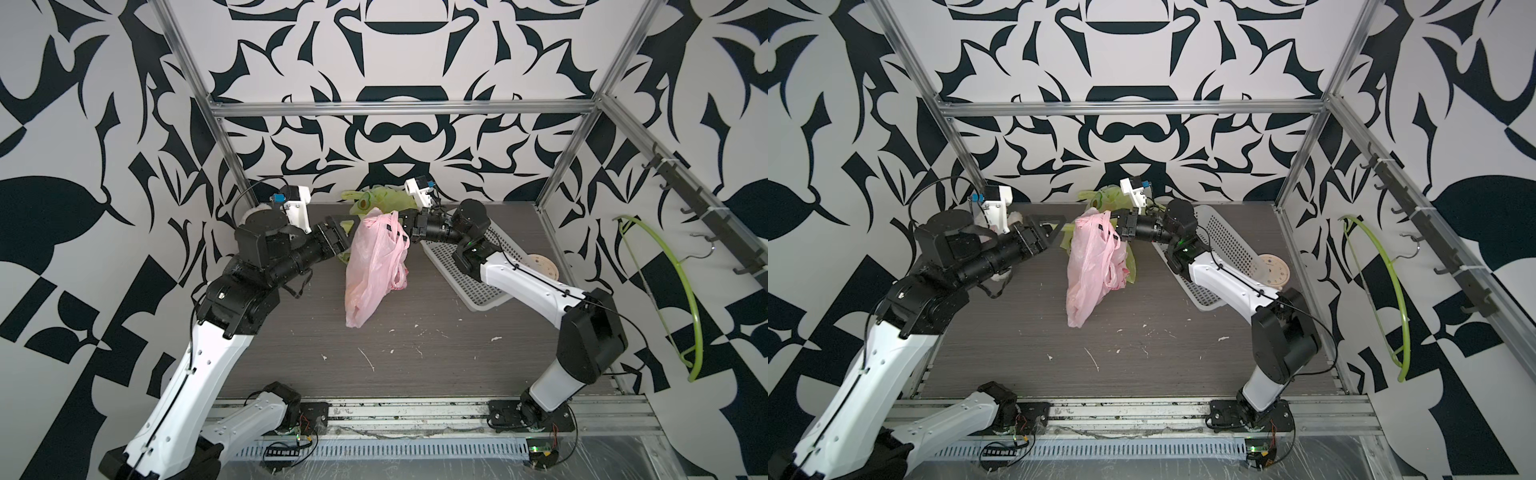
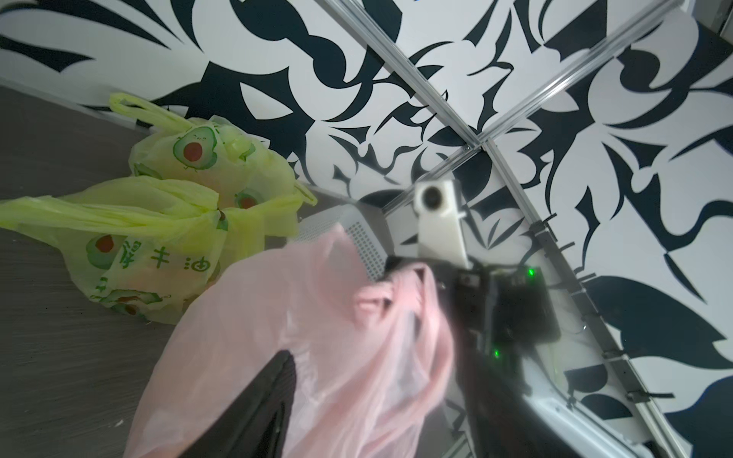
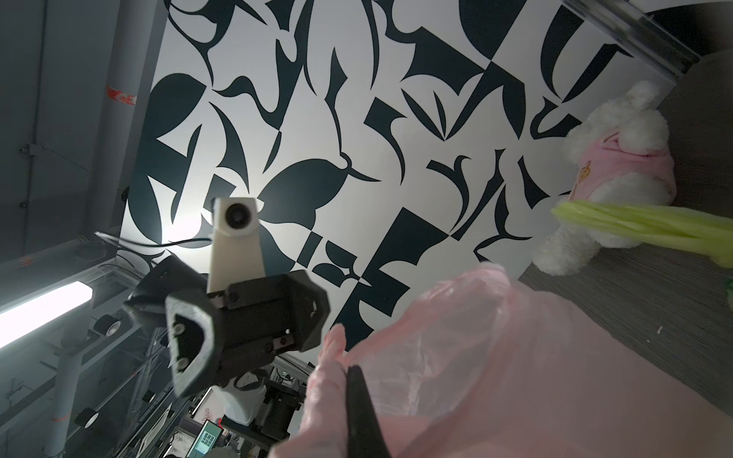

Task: Place the peach into a plastic bag & tie a knot
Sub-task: Tie the plastic bag at the center of the board.

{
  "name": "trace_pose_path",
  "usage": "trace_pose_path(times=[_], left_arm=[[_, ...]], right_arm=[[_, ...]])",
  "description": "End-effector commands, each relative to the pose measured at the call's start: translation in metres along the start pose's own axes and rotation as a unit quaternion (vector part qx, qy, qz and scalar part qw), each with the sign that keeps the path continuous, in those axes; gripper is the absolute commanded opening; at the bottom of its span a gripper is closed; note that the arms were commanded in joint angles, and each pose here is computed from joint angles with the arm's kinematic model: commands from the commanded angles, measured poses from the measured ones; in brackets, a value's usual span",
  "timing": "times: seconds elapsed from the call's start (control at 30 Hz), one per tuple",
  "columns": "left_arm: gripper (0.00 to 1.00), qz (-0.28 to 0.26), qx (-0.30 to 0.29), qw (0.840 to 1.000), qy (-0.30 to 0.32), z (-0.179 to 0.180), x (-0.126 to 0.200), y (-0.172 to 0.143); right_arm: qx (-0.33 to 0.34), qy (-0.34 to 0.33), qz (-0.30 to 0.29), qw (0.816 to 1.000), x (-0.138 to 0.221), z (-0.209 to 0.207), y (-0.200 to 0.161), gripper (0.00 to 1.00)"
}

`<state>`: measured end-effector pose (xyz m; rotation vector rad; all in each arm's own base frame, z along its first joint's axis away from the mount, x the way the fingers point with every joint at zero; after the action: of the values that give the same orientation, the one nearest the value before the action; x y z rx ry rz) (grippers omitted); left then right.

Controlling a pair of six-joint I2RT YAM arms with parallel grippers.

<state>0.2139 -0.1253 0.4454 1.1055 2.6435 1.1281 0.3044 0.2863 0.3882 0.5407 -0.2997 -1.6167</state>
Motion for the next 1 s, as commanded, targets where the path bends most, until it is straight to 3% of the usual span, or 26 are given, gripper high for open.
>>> trace_pose_path(times=[0.0, 0.27, 0.53, 0.73, 0.97], left_arm=[[0.68, 0.028, 0.051, 0.995, -0.086, -0.009, -0.002, 0.005], [0.58, 0.062, 0.088, 0.987, -0.118, -0.003, -0.026, 0.004], [0.56, 0.093, 0.11, 0.984, -0.107, 0.012, -0.044, -0.005], [0.54, 0.097, 0.112, 0.982, -0.121, 0.012, -0.049, -0.004], [0.46, 0.119, 0.114, 0.975, -0.147, 0.006, -0.052, -0.004]], right_arm=[[0.066, 0.028, 0.003, 0.997, 0.002, 0.038, 0.005, 0.0], [0.067, 0.028, 0.006, 0.997, 0.002, 0.036, 0.006, 0.0], [0.068, 0.029, 0.007, 0.997, 0.0, 0.038, 0.007, 0.0], [0.066, 0.027, 0.01, 0.997, 0.0, 0.036, 0.006, 0.0], [0.07, 0.017, 0.015, 0.997, 0.0, 0.035, 0.005, 0.0]])
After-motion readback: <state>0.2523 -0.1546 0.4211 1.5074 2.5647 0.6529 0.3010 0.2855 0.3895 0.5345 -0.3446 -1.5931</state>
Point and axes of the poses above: each gripper's point midway between its finger pads, its own x axis back along the fingers, its own z axis along the line the jaws close on, y = z × x, the point moved 8 cm from there along x, back along the fingers, and after that the axes turned 1 degree about -x, right-handed, at the moved point
